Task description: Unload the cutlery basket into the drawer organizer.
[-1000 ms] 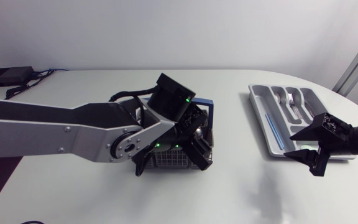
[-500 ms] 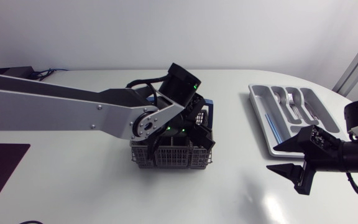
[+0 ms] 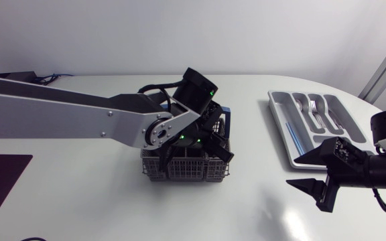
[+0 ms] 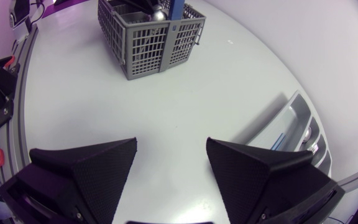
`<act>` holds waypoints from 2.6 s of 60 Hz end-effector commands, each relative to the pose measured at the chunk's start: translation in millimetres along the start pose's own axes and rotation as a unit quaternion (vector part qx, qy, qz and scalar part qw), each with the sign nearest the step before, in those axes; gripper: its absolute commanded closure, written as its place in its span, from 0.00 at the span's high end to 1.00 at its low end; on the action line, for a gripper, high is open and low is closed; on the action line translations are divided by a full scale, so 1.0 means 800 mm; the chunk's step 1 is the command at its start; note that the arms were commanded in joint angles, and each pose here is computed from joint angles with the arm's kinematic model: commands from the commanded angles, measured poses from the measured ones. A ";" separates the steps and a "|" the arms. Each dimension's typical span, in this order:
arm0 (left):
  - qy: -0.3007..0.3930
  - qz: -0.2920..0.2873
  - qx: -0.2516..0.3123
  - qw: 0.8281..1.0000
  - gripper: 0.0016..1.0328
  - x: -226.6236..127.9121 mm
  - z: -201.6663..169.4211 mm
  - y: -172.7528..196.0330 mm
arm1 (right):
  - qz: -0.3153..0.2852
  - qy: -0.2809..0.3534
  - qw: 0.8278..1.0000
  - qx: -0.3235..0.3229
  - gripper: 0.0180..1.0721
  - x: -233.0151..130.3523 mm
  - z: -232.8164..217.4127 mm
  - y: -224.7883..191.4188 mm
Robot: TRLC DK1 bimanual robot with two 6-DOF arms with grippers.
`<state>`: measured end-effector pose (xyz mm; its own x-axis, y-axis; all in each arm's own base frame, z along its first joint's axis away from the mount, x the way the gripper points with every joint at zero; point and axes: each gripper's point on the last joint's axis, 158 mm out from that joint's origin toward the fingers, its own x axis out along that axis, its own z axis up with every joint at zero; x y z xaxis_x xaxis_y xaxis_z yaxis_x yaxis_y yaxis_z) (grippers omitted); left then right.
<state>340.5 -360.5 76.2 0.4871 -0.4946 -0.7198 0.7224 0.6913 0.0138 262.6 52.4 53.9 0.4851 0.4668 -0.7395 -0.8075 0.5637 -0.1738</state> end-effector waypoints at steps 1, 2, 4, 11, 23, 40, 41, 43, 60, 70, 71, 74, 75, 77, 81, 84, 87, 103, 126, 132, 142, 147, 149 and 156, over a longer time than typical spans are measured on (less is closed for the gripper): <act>0.016 -0.015 0.003 1.000 0.31 0.011 -0.008 -0.017 | 0.008 0.003 1.000 0.012 0.77 0.004 -0.005 0.013; 0.016 -0.015 0.003 1.000 0.31 0.011 -0.008 -0.017 | 0.008 0.003 1.000 0.012 0.77 0.004 -0.005 0.013; 0.014 -0.020 0.005 1.000 0.31 0.011 -0.006 -0.021 | 0.008 0.003 1.000 0.012 0.77 0.004 -0.006 0.014; 0.016 -0.035 0.005 0.999 0.31 0.011 -0.006 -0.028 | 0.005 0.005 1.000 0.011 0.77 0.006 -0.008 0.014; 0.014 -0.059 0.006 0.998 0.31 0.010 -0.004 -0.042 | 0.005 0.008 1.000 0.009 0.77 0.007 -0.012 0.016; 0.002 -0.069 0.002 0.998 0.12 0.016 0.002 -0.043 | 0.010 0.011 1.000 0.000 0.77 0.011 -0.014 0.026; 0.002 -0.069 0.002 0.998 0.09 0.015 0.001 -0.042 | 0.009 0.011 1.000 0.000 0.77 0.011 -0.014 0.026; 0.002 -0.068 0.001 0.998 0.07 0.015 0.000 -0.041 | 0.009 0.011 1.000 0.000 0.77 0.011 -0.014 0.026; -0.026 -0.117 -0.036 0.992 0.06 -0.022 0.015 -0.041 | 0.010 0.018 1.000 -0.007 0.77 0.015 -0.017 0.030; -0.062 -0.173 -0.062 0.981 0.06 -0.065 0.045 -0.048 | 0.007 0.014 1.000 -0.010 0.77 0.013 -0.011 0.031; -0.069 -0.183 -0.067 0.978 0.06 -0.074 0.051 -0.049 | 0.007 0.012 1.000 -0.010 0.77 0.013 -0.009 0.032; -0.078 -0.199 -0.069 0.975 0.06 -0.088 0.057 -0.053 | 0.004 0.008 1.000 -0.011 0.77 0.011 -0.004 0.032; -0.084 -0.203 -0.070 0.973 0.06 -0.095 0.061 -0.053 | 0.003 0.006 1.000 -0.011 0.77 0.010 -0.002 0.032; -0.096 -0.212 -0.067 0.970 0.06 -0.109 0.070 -0.055 | -0.002 0.002 1.000 -0.011 0.77 0.007 0.004 0.030; -0.114 -0.225 -0.066 0.965 0.06 -0.129 0.082 -0.057 | -0.007 -0.007 1.000 -0.011 0.78 0.001 0.015 0.028; -0.129 -0.241 -0.063 0.960 0.06 -0.150 0.094 -0.059 | -0.009 -0.021 1.000 -0.011 0.78 -0.008 0.033 0.029; -0.137 -0.251 -0.060 0.957 0.06 -0.164 0.099 -0.061 | -0.010 -0.033 0.999 -0.012 0.79 -0.016 0.048 0.031; -0.132 -0.302 -0.007 0.944 0.06 -0.196 0.089 -0.089 | 0.021 -0.104 0.994 -0.017 0.79 -0.056 0.148 0.056; -0.103 -0.337 0.043 0.935 0.06 -0.190 0.067 -0.131 | 0.111 -0.152 0.982 -0.014 0.78 -0.049 0.217 0.115; -0.098 -0.343 0.046 0.933 0.05 -0.190 0.065 -0.138 | 0.119 -0.157 0.980 -0.020 0.69 -0.045 0.223 0.122; -0.091 -0.352 0.044 0.931 0.03 -0.189 0.061 -0.142 | 0.123 -0.168 0.978 -0.029 0.45 -0.043 0.229 0.129; -0.092 -0.351 0.044 0.931 0.03 -0.190 0.062 -0.142 | 0.126 -0.166 0.977 -0.032 0.31 -0.042 0.227 0.133; -0.092 -0.352 0.044 0.930 0.03 -0.191 0.062 -0.142 | 0.128 -0.164 0.978 -0.034 0.25 -0.040 0.225 0.134; -0.094 -0.352 0.044 0.930 0.03 -0.193 0.064 -0.142 | 0.132 -0.159 0.978 -0.036 0.08 -0.038 0.221 0.138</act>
<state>210.0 -384.6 214.2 -0.0352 -0.8913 -0.4521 0.9186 0.1493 -0.3658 222.1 219.0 181.8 0.3476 0.7863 -0.5108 -0.9300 0.3585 -0.0809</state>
